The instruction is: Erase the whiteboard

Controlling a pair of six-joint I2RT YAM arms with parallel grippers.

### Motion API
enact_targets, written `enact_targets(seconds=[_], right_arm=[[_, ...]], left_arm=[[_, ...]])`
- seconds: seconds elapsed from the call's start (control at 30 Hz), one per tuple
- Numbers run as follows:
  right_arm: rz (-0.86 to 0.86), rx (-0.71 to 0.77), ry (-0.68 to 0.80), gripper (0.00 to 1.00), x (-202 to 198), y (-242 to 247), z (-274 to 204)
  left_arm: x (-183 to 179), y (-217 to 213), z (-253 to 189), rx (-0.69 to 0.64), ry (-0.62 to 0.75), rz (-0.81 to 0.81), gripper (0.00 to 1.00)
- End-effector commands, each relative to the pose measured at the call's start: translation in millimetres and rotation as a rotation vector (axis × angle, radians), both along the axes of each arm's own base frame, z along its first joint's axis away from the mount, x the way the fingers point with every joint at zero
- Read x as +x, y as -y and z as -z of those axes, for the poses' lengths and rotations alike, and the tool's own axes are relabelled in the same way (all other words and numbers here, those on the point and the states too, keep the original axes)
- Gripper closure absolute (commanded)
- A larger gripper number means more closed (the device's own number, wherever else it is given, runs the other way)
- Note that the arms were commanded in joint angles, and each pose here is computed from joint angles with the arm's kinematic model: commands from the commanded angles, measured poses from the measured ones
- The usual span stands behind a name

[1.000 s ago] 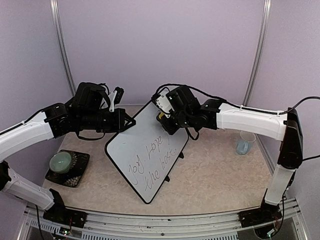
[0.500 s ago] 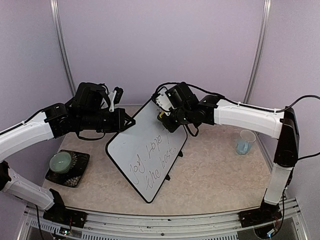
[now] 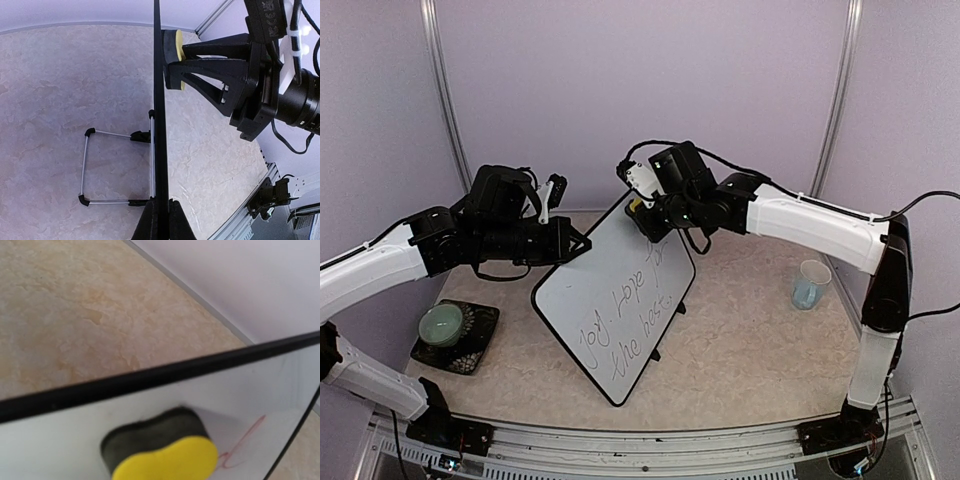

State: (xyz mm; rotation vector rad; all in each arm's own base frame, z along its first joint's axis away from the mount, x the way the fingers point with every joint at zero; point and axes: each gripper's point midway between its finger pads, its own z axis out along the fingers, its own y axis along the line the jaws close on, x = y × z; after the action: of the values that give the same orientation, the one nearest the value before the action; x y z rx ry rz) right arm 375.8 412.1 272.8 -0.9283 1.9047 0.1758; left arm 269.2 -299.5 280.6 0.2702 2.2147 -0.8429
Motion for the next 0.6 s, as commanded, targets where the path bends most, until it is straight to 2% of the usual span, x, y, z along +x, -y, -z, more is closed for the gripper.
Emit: enact_targets(seconds=[0.0,0.27,0.57], right_arm=[[-0.003,-0.035,-0.052,1.0,1,5,36],[0.016,-0.059,-0.128,1.0,-9,27,79],[0.011,-0.033,-0.105,1.0,-5,22,59]], left_arm=[[-16,17,-15,-0.059,0.036,0.105,1.0],[-17,16,-17,-0.063,0.037,0.107,1.0],[-19,16,-17,-0.071,0.037,0.107,1.0]])
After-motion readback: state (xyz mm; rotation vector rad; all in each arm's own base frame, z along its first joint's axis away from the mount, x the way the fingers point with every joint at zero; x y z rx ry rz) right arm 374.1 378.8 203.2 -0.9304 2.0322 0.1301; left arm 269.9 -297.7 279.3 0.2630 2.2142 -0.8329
